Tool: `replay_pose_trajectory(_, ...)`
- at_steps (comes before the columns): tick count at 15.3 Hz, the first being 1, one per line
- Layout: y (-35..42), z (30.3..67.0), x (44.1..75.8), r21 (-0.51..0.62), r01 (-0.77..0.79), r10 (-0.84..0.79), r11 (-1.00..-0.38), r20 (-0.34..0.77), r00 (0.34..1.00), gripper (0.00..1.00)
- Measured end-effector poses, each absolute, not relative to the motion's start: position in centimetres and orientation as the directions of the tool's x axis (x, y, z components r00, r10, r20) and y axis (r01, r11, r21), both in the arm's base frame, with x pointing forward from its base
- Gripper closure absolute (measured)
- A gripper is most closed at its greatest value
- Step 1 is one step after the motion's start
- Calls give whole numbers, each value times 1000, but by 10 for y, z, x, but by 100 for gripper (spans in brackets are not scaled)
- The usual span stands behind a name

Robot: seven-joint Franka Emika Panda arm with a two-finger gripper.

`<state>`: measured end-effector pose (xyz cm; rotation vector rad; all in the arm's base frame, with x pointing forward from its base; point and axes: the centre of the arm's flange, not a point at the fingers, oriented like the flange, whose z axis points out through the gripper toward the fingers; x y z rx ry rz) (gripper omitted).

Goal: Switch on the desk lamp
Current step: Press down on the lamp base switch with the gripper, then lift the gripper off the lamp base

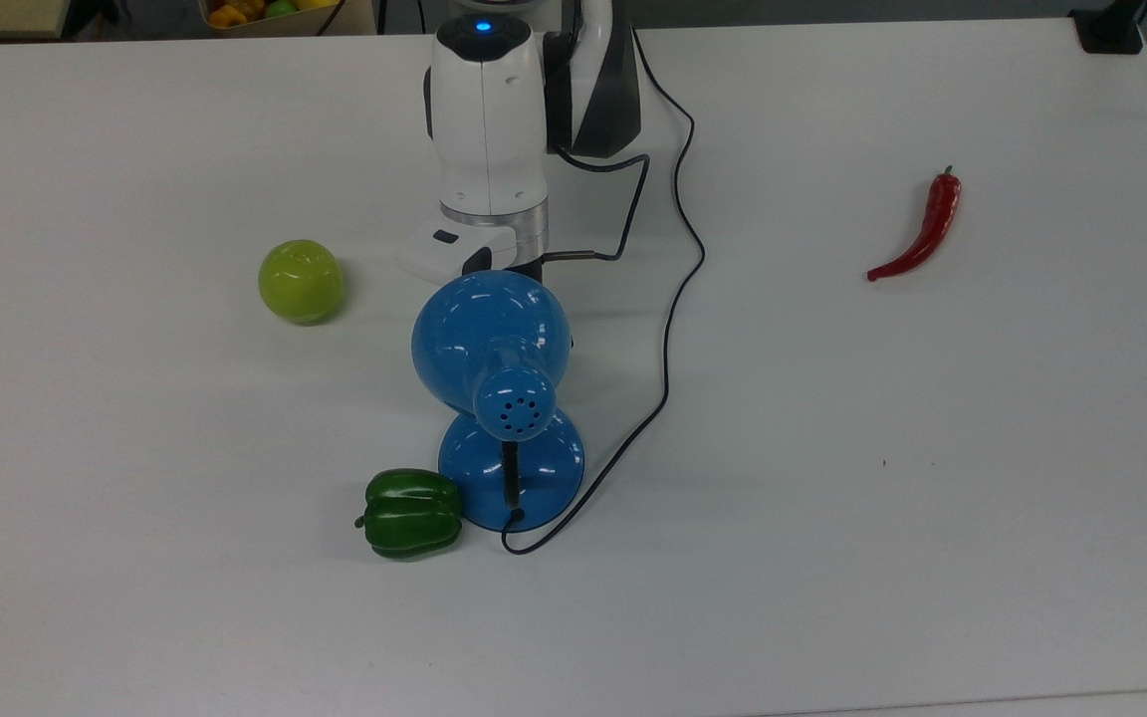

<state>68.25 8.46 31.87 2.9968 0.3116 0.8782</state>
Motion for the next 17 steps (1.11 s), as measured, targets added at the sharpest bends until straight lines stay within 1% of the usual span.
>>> replay_pose_trajectory(14, 85, 319, 683, 59, 189, 191, -980, 534, 823, 99)
replay_pose_trajectory(17, 85, 317, 684, 62, 188, 191, -980, 551, 812, 99)
